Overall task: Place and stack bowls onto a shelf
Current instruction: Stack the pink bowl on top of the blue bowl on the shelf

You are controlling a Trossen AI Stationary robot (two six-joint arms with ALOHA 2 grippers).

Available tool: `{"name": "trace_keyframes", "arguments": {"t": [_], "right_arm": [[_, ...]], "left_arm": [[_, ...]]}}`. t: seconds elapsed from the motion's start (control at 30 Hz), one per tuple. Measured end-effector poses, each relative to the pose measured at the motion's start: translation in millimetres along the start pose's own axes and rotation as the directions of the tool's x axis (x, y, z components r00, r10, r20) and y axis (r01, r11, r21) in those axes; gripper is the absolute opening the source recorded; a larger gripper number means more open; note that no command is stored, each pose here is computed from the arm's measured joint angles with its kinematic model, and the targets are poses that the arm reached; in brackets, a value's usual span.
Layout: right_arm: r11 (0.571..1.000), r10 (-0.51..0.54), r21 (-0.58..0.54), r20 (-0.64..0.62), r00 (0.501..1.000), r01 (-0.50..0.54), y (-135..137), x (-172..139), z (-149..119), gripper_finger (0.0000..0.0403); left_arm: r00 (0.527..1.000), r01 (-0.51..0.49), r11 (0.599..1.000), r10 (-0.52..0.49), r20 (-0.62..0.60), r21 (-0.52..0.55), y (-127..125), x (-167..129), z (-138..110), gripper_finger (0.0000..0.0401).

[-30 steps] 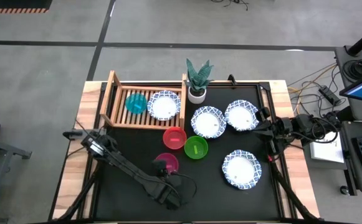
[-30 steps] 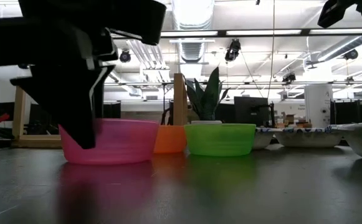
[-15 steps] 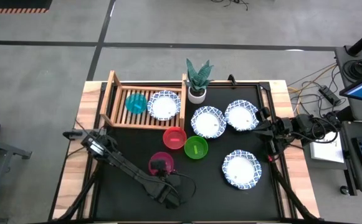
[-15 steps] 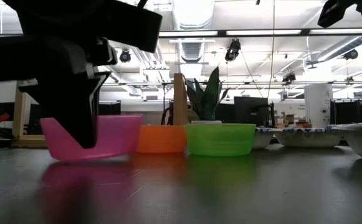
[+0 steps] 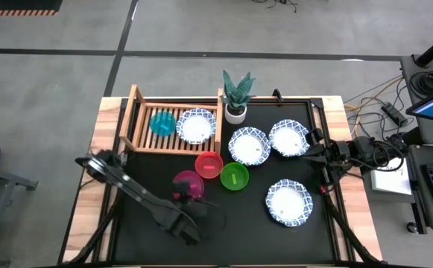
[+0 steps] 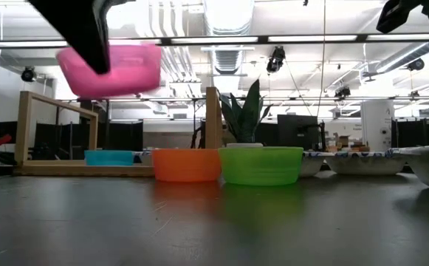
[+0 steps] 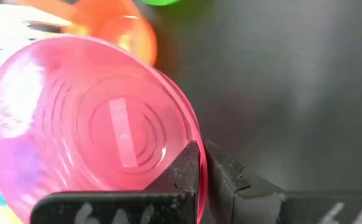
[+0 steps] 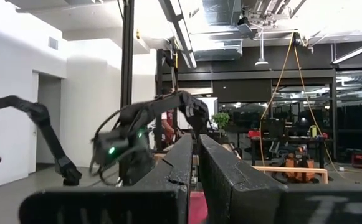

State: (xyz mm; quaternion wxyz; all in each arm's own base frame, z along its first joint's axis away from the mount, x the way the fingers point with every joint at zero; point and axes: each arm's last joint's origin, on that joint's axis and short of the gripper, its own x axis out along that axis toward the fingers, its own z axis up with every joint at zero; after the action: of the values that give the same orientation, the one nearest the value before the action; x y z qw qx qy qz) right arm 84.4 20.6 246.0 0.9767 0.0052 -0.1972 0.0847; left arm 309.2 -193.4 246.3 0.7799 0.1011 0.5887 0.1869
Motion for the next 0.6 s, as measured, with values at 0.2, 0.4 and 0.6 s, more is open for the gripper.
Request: {"name": "trace_keyframes", "arguments": {"t": [0.2,0.4,0.6], "right_arm": [[1.000,-0.001,-0.004,-0.002,1.000,0.001,0.0,0.0,-0.2,0.0018],[1.000,-0.006,-0.005,-0.002,1.000,0.006,-0.2,0.0,-0.2,0.0018],[1.000,-0.025,-0.014,-0.010,1.000,0.025,-0.7,0.0,-0.8,0.0018]], "left_arm": [[0.998,-0.043,0.998,0.045,0.045,-0.055,52.9,-17.1,-17.5,0.0000],[0.997,-0.072,0.987,0.075,0.018,-0.147,105.1,-4.2,-42.8,0.0000],[0.996,-0.092,0.970,0.095,0.001,-0.225,152.8,19.5,-58.1,0.0000]]}}
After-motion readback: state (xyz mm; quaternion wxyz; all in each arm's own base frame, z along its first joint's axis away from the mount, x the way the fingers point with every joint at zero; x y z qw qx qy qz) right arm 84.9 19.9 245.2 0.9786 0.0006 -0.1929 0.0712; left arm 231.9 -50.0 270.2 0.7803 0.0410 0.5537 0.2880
